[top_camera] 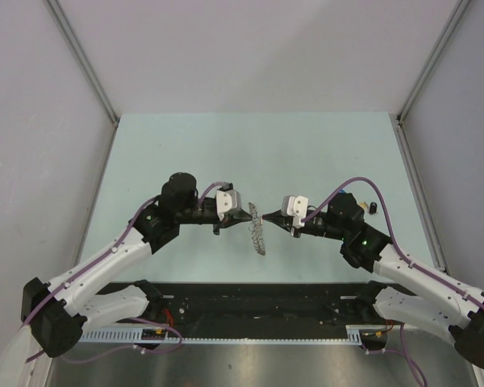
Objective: Put the keys on the keyring
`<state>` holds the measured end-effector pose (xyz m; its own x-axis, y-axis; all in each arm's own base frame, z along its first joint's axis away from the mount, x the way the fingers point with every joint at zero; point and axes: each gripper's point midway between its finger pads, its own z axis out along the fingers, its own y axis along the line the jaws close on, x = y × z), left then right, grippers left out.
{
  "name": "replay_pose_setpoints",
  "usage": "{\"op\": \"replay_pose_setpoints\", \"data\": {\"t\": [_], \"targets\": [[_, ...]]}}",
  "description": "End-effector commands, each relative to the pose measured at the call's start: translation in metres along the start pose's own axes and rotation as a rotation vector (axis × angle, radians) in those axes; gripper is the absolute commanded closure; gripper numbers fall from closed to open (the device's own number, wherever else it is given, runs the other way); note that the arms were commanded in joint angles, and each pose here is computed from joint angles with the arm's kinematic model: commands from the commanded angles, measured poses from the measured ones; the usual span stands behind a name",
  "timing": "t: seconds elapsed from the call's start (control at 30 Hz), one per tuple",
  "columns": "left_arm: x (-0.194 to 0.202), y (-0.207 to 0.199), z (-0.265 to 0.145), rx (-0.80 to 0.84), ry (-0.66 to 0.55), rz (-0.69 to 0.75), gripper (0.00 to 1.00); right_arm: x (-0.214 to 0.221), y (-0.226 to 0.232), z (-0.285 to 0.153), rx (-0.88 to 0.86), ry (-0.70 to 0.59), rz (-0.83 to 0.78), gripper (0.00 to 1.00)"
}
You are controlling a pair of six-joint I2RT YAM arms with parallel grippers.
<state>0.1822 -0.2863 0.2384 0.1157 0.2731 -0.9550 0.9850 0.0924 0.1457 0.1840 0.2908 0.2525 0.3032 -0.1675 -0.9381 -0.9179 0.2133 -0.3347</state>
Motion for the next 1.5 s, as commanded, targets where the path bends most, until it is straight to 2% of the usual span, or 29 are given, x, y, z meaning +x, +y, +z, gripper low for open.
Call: {"op": "replay_pose_setpoints", "data": {"t": [0.0, 0.7, 1.47], "targets": [[-0.028, 0.002, -0.0012, 0.006, -0.062, 0.068, 1.0, -0.0147, -0.0018, 0.0026, -0.003, -0.058, -0.022, 1.0], [-0.028, 0.0013, -0.002, 0.001, -0.061, 0.087, 1.0, -0.0143, 0.0044, 0.0046, -0.036, -0.065, -0.014, 1.0], [-0.0269, 0.0066, -0.0055, -0.039, -0.052, 0.112, 1.0, -0.0111, -0.0041, 0.0023, 0.002, -0.052, 0.012, 1.0]]}}
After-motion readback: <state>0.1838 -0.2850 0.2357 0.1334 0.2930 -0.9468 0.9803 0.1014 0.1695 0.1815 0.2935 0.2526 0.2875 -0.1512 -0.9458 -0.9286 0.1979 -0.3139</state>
